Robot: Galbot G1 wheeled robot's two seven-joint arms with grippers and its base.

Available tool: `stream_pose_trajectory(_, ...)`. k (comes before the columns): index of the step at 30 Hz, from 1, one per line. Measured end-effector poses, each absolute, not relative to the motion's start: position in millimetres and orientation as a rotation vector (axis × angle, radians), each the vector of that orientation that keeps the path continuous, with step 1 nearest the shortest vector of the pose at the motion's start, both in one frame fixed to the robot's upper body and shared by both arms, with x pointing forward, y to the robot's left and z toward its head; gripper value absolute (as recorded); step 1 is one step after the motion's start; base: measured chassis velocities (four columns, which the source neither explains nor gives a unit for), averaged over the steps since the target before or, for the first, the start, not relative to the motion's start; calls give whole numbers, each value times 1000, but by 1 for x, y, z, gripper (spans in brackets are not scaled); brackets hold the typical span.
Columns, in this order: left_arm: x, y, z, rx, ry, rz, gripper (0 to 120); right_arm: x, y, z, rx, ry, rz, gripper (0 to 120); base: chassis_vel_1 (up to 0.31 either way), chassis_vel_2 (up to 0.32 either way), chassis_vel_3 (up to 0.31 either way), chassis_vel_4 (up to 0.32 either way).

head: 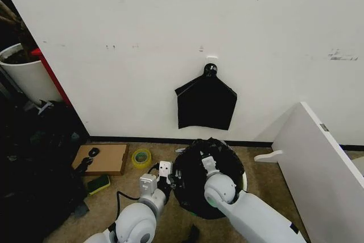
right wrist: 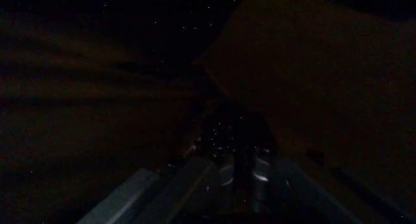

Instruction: Place the garbage bag over the trash bin.

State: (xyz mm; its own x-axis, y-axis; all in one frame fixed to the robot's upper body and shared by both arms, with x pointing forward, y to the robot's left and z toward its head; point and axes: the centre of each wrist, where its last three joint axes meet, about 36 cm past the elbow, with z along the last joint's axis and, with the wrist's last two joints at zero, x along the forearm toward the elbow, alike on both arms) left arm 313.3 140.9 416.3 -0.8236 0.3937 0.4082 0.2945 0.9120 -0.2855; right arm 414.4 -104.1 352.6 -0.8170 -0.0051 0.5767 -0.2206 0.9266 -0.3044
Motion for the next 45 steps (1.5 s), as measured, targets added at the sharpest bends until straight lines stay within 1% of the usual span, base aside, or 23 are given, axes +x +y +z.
stream_pose_trajectory(7, 324, 143, 416, -465, -2629, 293, 0, 385, -105, 367, 226, -2473, 466, 0, 0, 0, 0, 0)
stream_pose_trajectory(11, 327, 143, 417, -464, -2638, 299, 0, 370, -99, 378, 286, -2448, 434, 0, 0, 0, 0, 0)
stream_pose_trajectory(23, 309, 149, 419, -513, -2632, 281, 0, 381, -96, 354, 276, -2375, 494, 0, 0, 0, 0, 0)
stream_pose_trajectory(33, 308, 149, 421, -526, -2640, 279, 0, 384, -98, 348, 265, -2355, 522, 0, 0, 0, 0, 0)
stream_pose_trajectory(38, 314, 150, 415, -503, -2642, 278, 0, 381, -103, 359, 273, -2399, 461, 0, 0, 0, 0, 0)
stream_pose_trajectory(42, 326, 154, 410, -438, -2638, 305, 0, 372, -111, 379, 358, -2467, 399, 0, 0, 0, 0, 0)
stream_pose_trajectory(45, 340, 158, 409, -377, -2617, 366, 0, 357, -120, 399, 455, -2530, 384, 0, 0, 0, 0, 0)
